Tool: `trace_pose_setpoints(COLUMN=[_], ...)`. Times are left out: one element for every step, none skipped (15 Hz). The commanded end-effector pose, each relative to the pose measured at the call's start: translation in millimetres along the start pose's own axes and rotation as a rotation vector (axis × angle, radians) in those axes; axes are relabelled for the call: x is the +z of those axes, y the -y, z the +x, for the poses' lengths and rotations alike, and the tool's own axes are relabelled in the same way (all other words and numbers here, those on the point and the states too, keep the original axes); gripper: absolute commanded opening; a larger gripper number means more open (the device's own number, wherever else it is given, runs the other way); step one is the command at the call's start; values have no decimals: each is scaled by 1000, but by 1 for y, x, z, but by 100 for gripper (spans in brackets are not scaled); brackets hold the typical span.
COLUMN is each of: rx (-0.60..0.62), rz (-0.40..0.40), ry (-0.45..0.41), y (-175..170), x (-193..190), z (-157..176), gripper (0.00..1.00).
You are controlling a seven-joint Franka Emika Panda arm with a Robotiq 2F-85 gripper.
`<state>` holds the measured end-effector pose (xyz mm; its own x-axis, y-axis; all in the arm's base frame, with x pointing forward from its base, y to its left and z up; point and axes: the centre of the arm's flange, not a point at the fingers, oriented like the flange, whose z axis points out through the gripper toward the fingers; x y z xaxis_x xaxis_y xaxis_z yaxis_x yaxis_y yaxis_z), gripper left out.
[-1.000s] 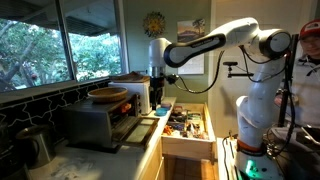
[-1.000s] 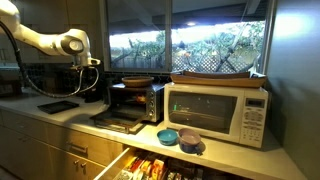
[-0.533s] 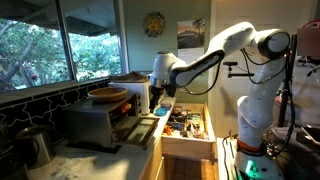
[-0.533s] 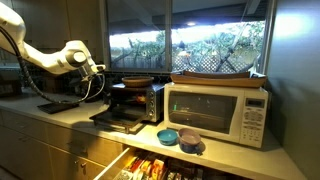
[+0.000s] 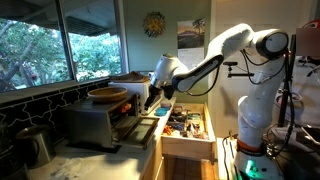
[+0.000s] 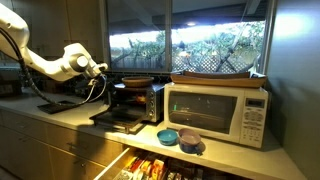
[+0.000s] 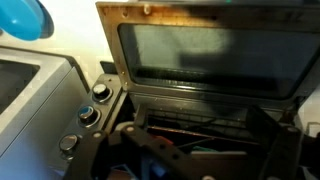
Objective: Pull out the oven tray fully
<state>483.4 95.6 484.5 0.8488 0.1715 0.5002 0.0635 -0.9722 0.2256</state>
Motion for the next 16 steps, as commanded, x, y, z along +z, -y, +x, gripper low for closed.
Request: trace_pose_setpoints(rx=[40, 69, 117, 158, 209, 242, 189, 199, 199, 196, 193, 186, 196, 193, 187, 180], rz=[-47, -26, 4, 24, 73, 103, 72, 79, 79, 81, 82, 83, 116, 124, 143, 160], ry=[-174, -209, -247, -276, -296, -306, -271, -271, -269, -271, -274, -308, -355, -385, -422, -449], y=[-6, -8, -13, -18, -25, -30, -34, -38, -38, -37, -35, -34, -30, -30, -31, -35], x=[48, 57, 66, 73, 80, 82, 56, 62, 63, 62, 60, 67, 77, 81, 87, 90], z=[-7, -6, -6, -6, -5, -5, -5, -6, -6, -6, -5, -2, 2, 7, 12, 17], gripper=[100, 100, 100, 100, 100, 100, 100, 100, 100, 100, 100, 100, 100, 100, 100, 100])
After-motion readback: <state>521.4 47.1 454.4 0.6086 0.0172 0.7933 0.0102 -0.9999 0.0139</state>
